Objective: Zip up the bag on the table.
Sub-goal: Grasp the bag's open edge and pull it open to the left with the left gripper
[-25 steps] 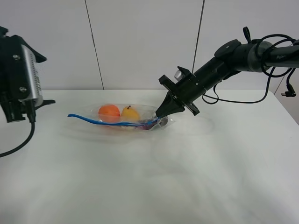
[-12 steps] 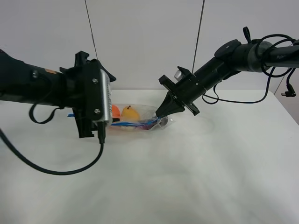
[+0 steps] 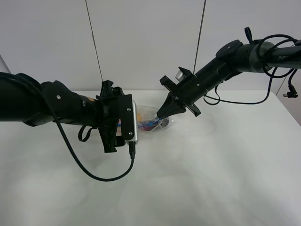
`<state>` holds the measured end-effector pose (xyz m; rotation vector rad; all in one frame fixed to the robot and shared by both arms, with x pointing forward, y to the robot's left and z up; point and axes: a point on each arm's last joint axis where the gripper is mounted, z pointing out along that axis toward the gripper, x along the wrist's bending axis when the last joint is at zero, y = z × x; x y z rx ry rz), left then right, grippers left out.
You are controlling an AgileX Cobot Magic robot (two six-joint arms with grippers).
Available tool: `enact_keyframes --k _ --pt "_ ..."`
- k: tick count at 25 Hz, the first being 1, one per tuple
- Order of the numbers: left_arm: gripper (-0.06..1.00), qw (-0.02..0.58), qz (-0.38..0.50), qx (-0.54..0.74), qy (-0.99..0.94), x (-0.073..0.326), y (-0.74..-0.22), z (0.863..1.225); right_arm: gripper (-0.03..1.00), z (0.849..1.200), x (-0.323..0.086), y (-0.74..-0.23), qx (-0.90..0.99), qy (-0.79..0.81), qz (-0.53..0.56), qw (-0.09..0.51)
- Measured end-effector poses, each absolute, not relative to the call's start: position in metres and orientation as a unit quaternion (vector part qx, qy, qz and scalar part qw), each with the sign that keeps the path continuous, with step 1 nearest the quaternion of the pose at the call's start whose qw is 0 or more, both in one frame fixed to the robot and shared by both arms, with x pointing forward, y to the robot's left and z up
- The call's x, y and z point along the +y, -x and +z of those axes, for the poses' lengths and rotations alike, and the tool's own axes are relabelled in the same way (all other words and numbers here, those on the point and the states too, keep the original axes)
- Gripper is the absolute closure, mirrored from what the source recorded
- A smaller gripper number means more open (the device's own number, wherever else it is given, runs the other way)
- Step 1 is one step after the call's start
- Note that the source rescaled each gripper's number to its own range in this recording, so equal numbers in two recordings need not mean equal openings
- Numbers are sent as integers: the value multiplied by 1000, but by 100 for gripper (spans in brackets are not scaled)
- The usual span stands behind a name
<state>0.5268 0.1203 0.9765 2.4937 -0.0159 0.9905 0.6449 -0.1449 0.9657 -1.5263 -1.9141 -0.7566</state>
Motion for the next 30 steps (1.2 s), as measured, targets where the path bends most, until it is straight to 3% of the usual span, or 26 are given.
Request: enact_keyframes --k 8,17,21,30 --pt "2 247 349 7 -904 94 -516 966 97 966 -145 -645 -716 571 -283 286" --pt "23 251 408 -1 -878 79 -513 969 97 966 -145 -645 -716 571 -283 286" --pt "24 245 400 7 -883 75 -519 957 97 966 -145 -645 -716 571 -283 285" --pt "24 282 390 56 -875 65 -529 967 97 965 -145 -645 -718 571 -281 284"
